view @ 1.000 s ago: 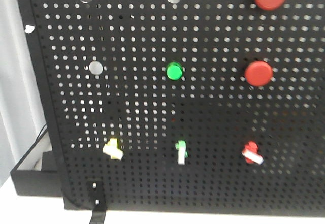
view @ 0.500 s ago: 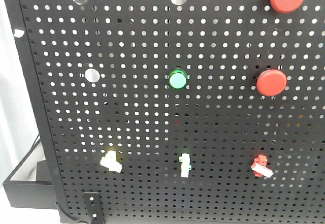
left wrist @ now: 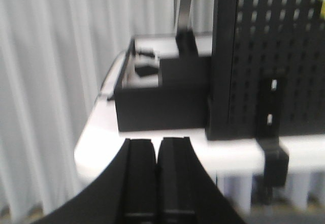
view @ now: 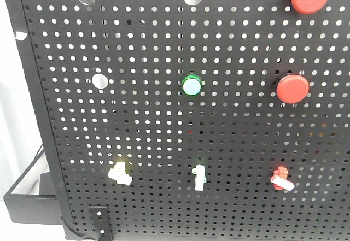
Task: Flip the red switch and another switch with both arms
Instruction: 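Raise the left gripper toward the yellow-and-white toggle switch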
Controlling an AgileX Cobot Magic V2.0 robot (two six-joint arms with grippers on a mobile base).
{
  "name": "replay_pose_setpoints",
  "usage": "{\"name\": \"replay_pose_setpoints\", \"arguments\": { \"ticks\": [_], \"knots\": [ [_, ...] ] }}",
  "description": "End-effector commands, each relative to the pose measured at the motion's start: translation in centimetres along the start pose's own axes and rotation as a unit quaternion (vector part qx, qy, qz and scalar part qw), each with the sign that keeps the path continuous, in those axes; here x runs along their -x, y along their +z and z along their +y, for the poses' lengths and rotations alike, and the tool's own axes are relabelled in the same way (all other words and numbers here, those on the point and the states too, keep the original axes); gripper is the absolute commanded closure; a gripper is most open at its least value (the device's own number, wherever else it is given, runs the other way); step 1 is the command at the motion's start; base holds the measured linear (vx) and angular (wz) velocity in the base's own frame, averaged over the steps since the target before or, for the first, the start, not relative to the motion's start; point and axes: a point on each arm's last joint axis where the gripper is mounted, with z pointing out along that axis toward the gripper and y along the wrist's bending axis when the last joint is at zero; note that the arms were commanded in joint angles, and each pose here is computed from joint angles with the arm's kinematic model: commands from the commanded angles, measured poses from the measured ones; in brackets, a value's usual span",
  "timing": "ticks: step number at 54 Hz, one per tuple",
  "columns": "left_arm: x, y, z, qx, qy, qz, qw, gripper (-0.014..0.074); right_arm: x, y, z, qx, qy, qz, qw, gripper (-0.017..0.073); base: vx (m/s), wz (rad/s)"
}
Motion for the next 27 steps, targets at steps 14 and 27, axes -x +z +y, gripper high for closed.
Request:
{"name": "replay_pose_setpoints", "arguments": {
  "ticks": [14, 27],
  "knots": [
    [10.5, -1.4, 0.3, 0.008, -0.007, -0.270, 0.963, 0.0591, 14.5, -1.3, -0.5, -0.003, -0.014, -0.164, 0.986, 0.0566, 0.00, 0.00],
    [16.8, 5.4, 0.4, 0.004, -0.009, -0.128, 0.992, 0.0591, 18.4, 5.3, -0.9, -0.011, -0.019, -0.046, 0.999, 0.0566, 0.00, 0.00]
  ]
}}
